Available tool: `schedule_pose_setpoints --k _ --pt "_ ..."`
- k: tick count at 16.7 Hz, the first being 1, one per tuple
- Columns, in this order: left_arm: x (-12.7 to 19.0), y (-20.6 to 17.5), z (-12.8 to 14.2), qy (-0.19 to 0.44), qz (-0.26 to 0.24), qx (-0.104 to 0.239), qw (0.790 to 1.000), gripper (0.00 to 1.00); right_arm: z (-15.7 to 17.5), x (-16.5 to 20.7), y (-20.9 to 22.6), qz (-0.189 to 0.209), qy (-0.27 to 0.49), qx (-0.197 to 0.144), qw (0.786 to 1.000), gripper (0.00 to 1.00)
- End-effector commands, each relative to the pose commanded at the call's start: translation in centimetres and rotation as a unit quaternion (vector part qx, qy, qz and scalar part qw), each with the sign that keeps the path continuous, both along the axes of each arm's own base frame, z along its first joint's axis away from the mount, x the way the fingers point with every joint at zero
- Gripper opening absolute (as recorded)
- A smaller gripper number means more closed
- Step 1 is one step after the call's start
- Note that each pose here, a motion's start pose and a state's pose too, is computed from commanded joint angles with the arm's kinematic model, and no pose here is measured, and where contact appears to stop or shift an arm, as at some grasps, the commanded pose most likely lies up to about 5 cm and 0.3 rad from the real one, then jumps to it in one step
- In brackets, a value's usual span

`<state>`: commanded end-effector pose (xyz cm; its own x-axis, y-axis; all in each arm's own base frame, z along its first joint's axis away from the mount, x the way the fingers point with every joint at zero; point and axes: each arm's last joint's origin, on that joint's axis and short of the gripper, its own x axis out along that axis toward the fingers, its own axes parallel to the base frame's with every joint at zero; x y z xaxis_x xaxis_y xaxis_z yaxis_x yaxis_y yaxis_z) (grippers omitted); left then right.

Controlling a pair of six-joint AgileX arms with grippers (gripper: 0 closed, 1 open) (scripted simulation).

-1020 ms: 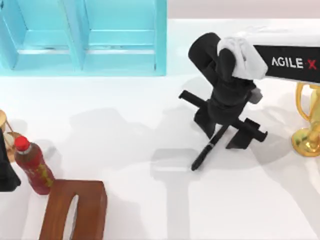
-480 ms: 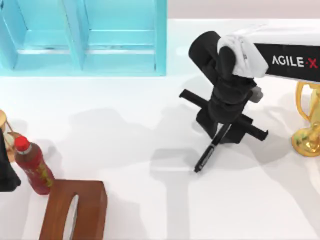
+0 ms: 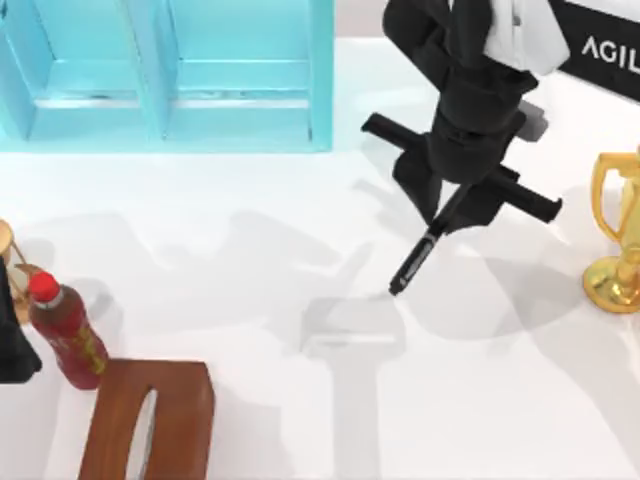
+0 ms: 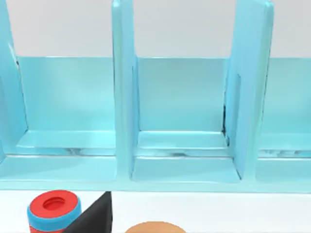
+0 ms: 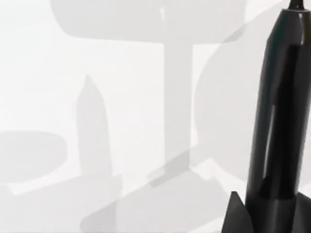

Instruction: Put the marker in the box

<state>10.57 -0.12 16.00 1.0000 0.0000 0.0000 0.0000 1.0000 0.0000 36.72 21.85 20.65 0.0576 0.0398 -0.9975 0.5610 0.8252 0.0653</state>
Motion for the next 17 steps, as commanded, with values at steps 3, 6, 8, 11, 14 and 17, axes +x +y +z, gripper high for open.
schedule_pose_setpoints --k 3,6,8,11,14,17 --pt "0.0 0.0 0.0 0.000 0.000 0.000 1.000 1.00 1.0 -0.1 -0.1 0.001 -0.003 0.001 1.000 0.00" --pt "0.0 0.0 0.0 0.000 0.000 0.000 1.000 1.00 0.8 -0.1 0.0 0.001 -0.003 0.001 1.000 0.00" --pt "0.0 0.0 0.0 0.000 0.000 0.000 1.000 1.00 2.5 0.5 -0.5 -0.006 -0.034 0.022 0.999 0.00" --pt "0.0 0.0 0.0 0.000 0.000 0.000 1.000 1.00 7.4 2.1 -3.5 -0.033 -0.119 0.071 0.990 0.00" --pt "0.0 0.0 0.0 0.000 0.000 0.000 1.000 1.00 10.8 3.9 -9.8 -0.089 -0.187 0.083 0.975 0.00" --pt "0.0 0.0 0.0 0.000 0.000 0.000 1.000 1.00 10.8 5.3 -18.7 -0.177 -0.200 0.046 0.963 0.00"
